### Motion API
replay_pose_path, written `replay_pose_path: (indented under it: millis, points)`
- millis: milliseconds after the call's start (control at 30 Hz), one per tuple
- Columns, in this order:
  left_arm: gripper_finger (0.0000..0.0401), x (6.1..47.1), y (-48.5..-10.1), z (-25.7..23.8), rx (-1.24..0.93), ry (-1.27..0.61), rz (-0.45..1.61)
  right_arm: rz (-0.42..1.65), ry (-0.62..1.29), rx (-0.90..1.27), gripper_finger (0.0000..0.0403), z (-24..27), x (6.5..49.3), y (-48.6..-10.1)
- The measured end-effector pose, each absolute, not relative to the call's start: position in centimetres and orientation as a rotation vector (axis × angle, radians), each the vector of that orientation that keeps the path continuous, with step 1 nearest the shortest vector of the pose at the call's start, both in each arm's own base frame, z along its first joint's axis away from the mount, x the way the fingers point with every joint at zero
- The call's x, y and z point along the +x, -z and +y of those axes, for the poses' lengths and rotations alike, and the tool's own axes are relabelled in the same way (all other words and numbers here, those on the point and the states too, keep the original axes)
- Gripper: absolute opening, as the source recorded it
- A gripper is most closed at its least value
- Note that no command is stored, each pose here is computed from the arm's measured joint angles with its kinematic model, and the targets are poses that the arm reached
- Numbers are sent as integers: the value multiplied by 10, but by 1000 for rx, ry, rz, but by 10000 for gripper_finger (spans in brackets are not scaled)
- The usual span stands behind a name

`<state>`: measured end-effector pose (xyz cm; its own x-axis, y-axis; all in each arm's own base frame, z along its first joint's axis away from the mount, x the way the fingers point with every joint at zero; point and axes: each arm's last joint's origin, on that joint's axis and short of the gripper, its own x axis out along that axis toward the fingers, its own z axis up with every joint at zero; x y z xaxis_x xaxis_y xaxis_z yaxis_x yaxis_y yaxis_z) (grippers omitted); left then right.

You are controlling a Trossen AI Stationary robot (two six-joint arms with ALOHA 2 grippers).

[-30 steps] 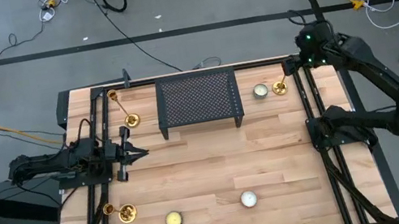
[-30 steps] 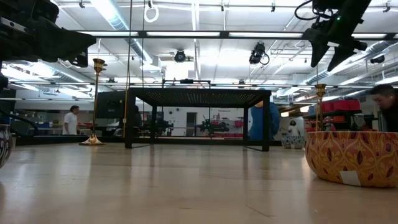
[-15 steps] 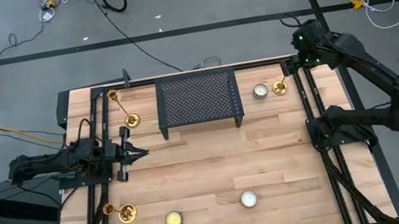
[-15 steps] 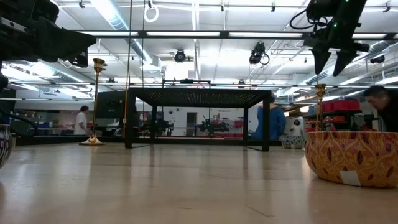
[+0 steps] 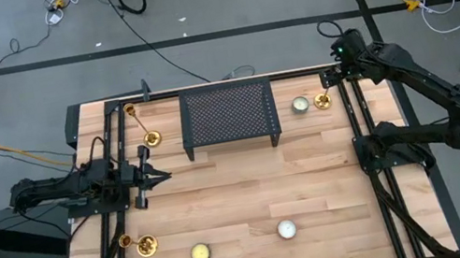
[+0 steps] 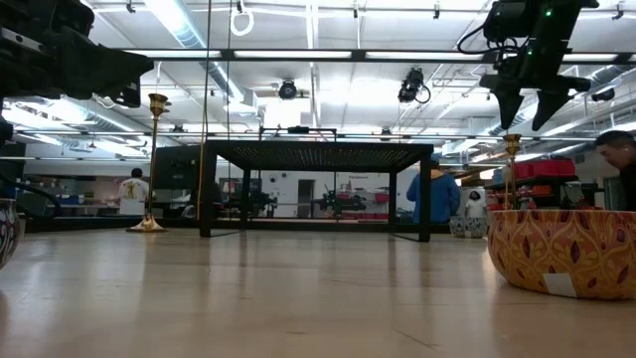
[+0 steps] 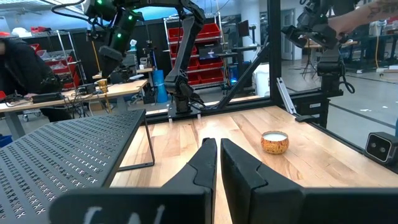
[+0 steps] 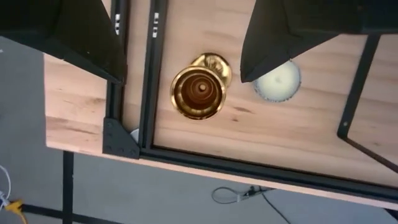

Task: Pick & Place candle stick holders
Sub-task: Put the top right gold candle holder on the shelf

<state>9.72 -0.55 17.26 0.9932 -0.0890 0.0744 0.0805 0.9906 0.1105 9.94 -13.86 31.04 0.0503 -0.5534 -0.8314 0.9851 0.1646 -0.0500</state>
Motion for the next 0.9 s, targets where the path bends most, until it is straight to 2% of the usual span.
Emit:
replay_pose_path:
  millis: [533, 733, 900]
  points:
    - [25, 97, -172, -6, 107, 85, -79, 731, 1440, 686, 311, -131, 109, -310]
    - [25, 97, -172, -6, 108, 85, -79, 739, 1477, 713, 311, -126, 113, -292]
    - [25, 97, -172, -6, 108, 85, -79, 666, 1516, 742, 311, -127, 117, -280]
